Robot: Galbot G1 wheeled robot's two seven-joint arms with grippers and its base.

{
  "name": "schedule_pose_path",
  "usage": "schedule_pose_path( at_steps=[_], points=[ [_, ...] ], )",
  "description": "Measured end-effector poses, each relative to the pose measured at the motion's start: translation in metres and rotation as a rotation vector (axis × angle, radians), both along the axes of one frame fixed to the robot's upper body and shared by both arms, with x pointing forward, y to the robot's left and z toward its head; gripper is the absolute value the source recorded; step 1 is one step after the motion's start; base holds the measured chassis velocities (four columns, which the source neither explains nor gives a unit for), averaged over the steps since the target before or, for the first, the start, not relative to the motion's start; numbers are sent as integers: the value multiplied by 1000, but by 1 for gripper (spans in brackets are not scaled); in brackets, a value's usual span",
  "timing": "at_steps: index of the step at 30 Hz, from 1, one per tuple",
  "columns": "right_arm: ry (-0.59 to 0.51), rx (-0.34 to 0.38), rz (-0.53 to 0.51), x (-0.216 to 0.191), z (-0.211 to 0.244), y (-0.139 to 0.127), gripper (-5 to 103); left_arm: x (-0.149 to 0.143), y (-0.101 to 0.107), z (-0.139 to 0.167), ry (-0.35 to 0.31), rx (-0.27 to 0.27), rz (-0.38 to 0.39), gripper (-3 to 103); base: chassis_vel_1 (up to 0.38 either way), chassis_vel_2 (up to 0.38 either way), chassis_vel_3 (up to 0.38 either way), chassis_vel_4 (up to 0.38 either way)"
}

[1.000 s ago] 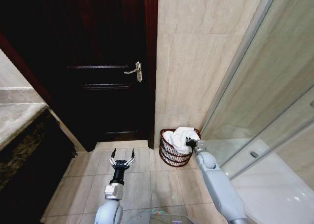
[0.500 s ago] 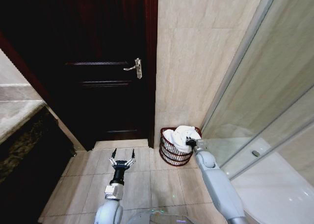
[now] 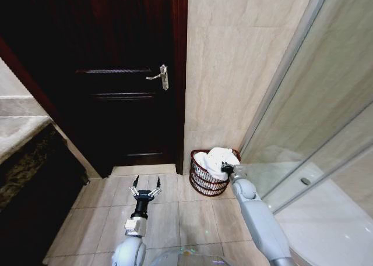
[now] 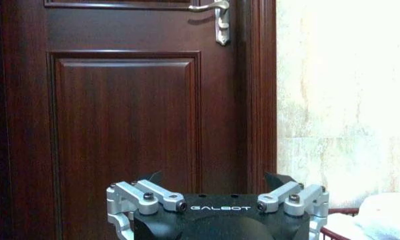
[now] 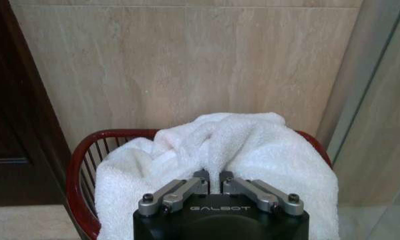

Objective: Discard the used towel into the hamper.

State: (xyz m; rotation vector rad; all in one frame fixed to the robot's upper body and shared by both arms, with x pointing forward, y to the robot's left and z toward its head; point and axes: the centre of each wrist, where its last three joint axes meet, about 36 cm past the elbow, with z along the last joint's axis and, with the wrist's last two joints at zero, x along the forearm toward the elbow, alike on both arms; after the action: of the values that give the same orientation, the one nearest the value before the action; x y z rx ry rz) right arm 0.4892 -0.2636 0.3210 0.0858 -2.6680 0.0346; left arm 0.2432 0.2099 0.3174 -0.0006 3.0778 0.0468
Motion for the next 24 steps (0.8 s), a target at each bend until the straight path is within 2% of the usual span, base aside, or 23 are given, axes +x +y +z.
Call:
schedule_pose_path(
  at_steps=[5, 8, 13, 21, 24],
  points=[
    [15, -6, 4, -1, 5, 2, 7, 1, 0, -3, -6, -5, 2, 100, 0, 0, 0, 0],
    [93, 21, -7, 0, 20, 2, 7, 1, 0, -3, -8, -8, 4, 100, 0, 0, 0, 0],
    [146, 12, -3, 6, 36, -6, 7, 0, 2, -5, -6, -11, 11, 100, 0, 0, 0, 0],
    [184, 12, 32, 31, 60, -5, 7, 0, 4, -7, -6, -11, 14, 100, 0, 0, 0, 0],
    [207, 34, 48, 42, 72, -3, 7, 1, 4, -7, -8, -14, 16, 100, 0, 0, 0, 0]
  ],
)
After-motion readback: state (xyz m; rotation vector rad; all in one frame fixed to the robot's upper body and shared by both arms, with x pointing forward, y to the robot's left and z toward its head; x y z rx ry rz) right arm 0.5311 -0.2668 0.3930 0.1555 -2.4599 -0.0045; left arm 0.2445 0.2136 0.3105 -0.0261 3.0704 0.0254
